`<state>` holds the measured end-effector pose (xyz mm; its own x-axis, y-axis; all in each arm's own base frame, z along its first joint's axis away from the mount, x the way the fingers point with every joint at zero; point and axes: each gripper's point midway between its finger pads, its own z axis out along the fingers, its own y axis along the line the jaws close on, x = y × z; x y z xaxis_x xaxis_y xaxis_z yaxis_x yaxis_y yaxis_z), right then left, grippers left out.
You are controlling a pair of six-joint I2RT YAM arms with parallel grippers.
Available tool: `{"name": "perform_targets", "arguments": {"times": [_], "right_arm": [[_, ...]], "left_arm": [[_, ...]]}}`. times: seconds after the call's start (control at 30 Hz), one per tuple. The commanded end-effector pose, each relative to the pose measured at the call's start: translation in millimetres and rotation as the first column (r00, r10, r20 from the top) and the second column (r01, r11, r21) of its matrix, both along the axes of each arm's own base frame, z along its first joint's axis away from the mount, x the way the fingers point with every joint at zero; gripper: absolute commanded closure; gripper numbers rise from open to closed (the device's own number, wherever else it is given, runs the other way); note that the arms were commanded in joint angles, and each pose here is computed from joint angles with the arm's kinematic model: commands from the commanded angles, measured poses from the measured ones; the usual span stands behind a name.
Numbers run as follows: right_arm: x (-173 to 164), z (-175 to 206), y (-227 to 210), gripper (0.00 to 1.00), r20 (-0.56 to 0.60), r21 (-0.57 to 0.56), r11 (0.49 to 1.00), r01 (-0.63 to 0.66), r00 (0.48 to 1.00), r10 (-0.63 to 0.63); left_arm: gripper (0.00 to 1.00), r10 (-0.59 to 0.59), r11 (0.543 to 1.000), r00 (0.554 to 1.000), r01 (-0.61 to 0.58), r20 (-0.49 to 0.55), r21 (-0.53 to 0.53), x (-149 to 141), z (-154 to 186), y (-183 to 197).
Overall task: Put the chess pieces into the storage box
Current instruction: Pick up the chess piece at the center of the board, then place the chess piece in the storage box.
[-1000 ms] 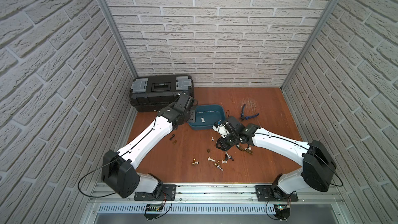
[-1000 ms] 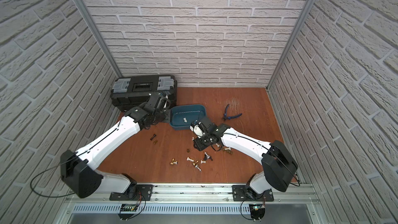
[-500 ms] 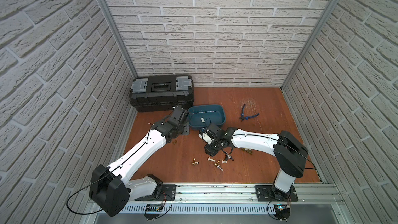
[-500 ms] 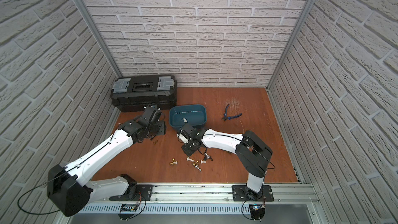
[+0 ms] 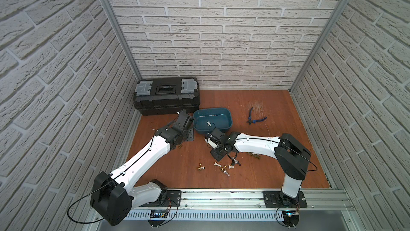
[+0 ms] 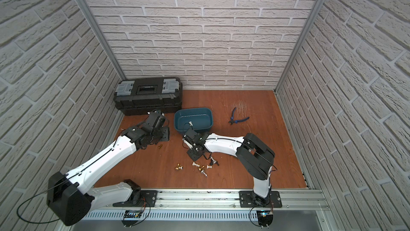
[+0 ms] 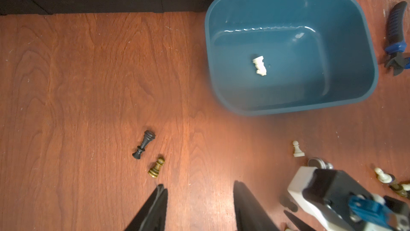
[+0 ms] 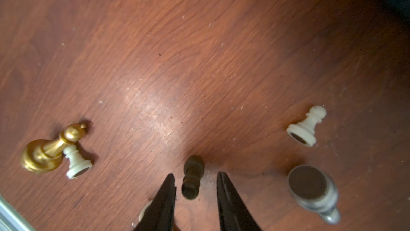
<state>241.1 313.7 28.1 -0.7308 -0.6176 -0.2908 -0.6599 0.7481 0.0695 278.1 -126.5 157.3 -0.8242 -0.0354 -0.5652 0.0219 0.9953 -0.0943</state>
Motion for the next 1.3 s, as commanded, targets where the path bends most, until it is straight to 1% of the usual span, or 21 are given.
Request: {"name": "perform_targets", "arguments": {"times": [0.0,0.2,0.3,0.43,0.5,0.57,0.67,0.83,0.93,1.03,1.17,1.27], "right_arm": [[5.2,7.4,9.0,0.71,0.024,0.021,1.000,0.002,1.000,-0.002],[5.5,9.8,12.0,0.75,0.021,0.028,1.000,-0.006,1.000,0.005],[5.1,14.8,12.4,0.81,0.024,0.033,0.999,-0.012,1.000,0.011],[4.4,20.4,12.1,0.83,0.027,0.036,0.999,-0.021,0.999,0.020],[3.6,21.7,12.0,0.88,0.022,0.035,0.999,-0.025,0.999,0.024],[2.8,25.1,11.9,0.89,0.024,0.042,0.999,-0.024,0.999,0.023],[3.0,40.6,12.2,0.90,0.038,0.062,0.998,-0.021,0.999,0.018],[12.7,91.9,14.3,0.90,0.117,0.112,0.993,-0.025,0.993,0.012],[31.2,118.1,12.5,0.91,0.174,0.101,0.995,-0.014,0.985,-0.004],[60.9,134.8,9.7,0.91,0.215,0.109,0.994,0.027,0.975,-0.050],[109.2,140.1,6.8,0.91,0.248,0.124,0.988,0.087,0.962,-0.116],[146.1,128.9,3.2,0.92,0.224,0.134,0.981,0.140,0.960,-0.167]], "left_arm": [[0.47,0.018,1.000,1.000,-0.018,0.019,0.004,-0.3,0.5,5.4],[0.47,0.017,1.000,1.000,-0.017,0.021,0.017,0.2,-0.3,6.8],[0.47,0.017,1.000,1.000,-0.017,0.020,0.021,1.0,-0.9,7.0],[0.47,0.016,0.999,1.000,-0.017,0.020,0.027,1.6,-1.5,7.5],[0.47,0.017,1.000,1.000,-0.017,0.021,0.026,1.5,-1.4,7.2],[0.47,0.020,0.999,1.000,-0.020,0.023,0.025,1.5,-0.8,7.8],[0.47,0.020,0.999,0.999,-0.021,0.028,0.026,0.6,0.9,9.0],[0.47,0.023,0.999,0.998,-0.025,0.053,0.029,-0.3,9.1,12.1],[0.47,0.029,0.999,0.997,-0.031,0.068,0.025,0.6,14.7,13.6],[0.47,0.027,0.999,0.997,-0.029,0.072,0.023,1.2,17.2,12.8],[0.47,0.023,0.999,0.997,-0.025,0.070,0.027,1.3,18.3,12.7],[0.47,0.017,0.999,0.998,-0.019,0.068,0.033,1.4,19.2,12.6]]}}
